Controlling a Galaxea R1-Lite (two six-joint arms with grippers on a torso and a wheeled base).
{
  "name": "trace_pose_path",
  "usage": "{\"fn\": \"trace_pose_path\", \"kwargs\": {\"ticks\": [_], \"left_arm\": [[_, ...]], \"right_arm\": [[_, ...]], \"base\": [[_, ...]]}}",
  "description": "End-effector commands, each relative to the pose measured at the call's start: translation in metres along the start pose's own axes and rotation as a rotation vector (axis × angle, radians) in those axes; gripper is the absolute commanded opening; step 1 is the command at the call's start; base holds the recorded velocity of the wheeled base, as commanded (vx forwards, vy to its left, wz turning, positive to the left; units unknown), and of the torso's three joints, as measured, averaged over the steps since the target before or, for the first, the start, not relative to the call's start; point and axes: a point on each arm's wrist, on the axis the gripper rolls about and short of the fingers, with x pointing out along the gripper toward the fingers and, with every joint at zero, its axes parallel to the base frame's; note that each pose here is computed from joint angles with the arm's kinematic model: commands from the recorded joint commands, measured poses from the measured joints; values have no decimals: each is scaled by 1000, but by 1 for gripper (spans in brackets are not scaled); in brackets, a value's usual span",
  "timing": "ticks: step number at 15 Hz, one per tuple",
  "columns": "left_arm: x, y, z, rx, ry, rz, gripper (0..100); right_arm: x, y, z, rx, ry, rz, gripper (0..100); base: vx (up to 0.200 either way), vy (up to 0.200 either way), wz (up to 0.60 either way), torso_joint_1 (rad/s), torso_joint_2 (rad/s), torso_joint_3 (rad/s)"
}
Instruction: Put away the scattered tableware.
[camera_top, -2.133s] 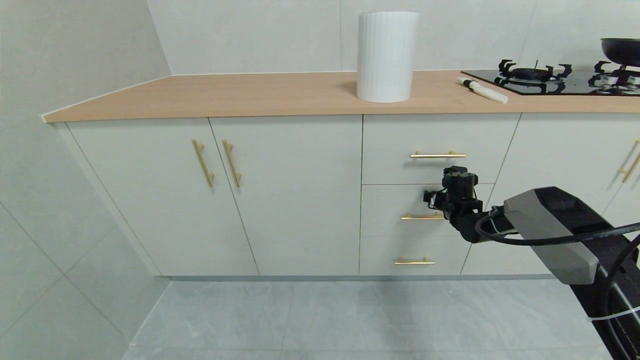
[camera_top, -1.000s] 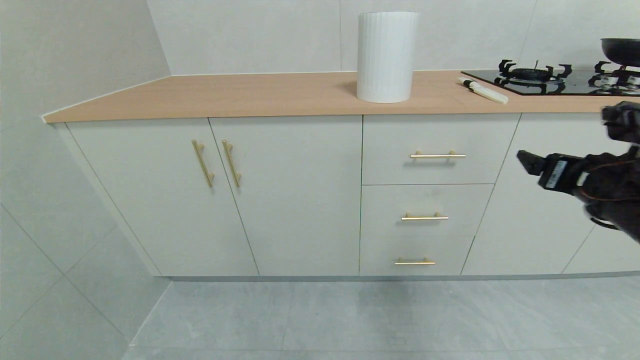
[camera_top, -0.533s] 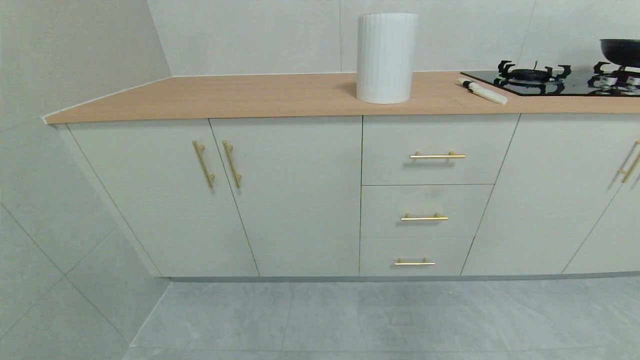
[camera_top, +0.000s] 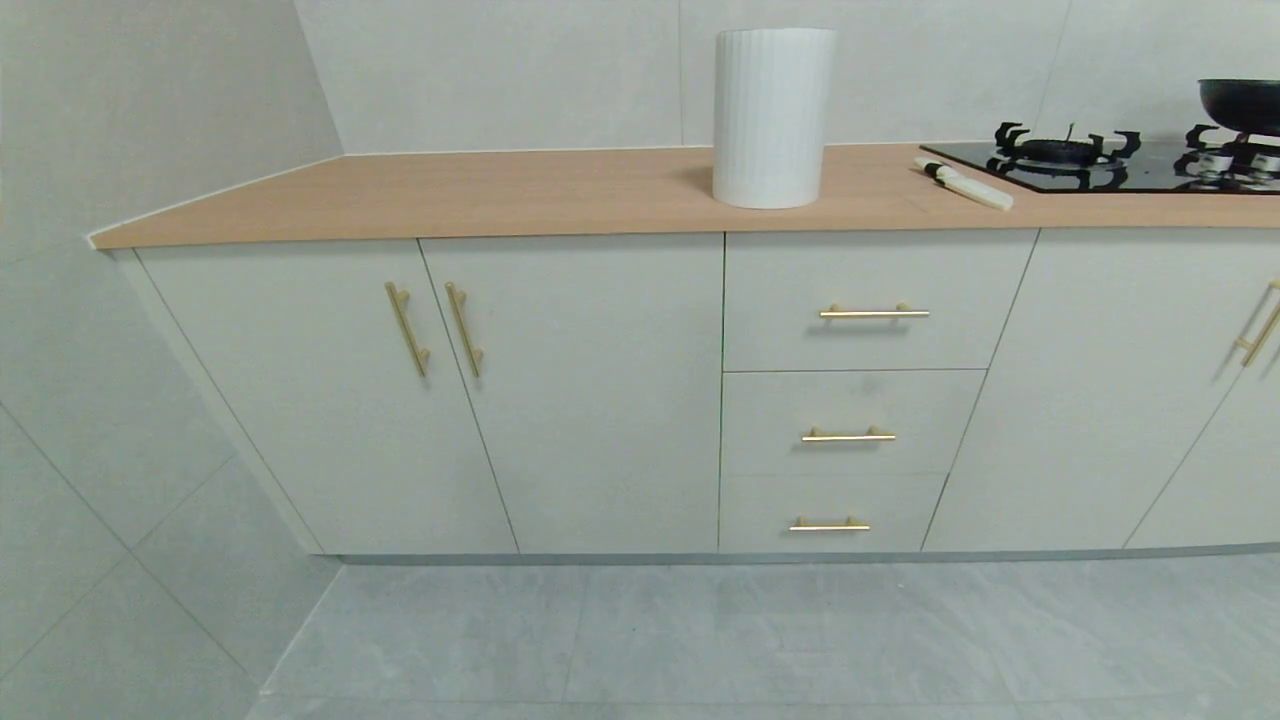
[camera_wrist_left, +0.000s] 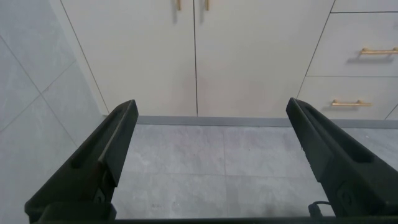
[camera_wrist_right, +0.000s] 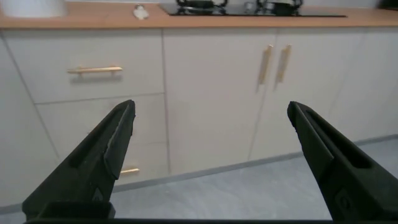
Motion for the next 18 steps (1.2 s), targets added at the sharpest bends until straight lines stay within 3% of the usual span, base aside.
{"fn": "trace_pose_path", "kwargs": {"ticks": [1,7,11,13,18], "left_arm": [[0,0,0,0,0,1,100],[0,0,0,0,0,1,100],[0,0,0,0,0,1,100],[0,0,0,0,0,1,100],[0,0,0,0,0,1,100]], "right_arm": [[-25,-5,-18,1,-65,-49,100],[-11,8,-67,8,29,3,100],[-10,16,-104,-1,17,63,100],[-9,16,-107,5,19,65,100],[-10,22,-121,69,137,255,100]], "base": [[0,0,0,0,0,0],[0,0,0,0,0,0],[0,0,0,0,0,0],[0,0,0,0,0,0],[0,0,0,0,0,0]]}}
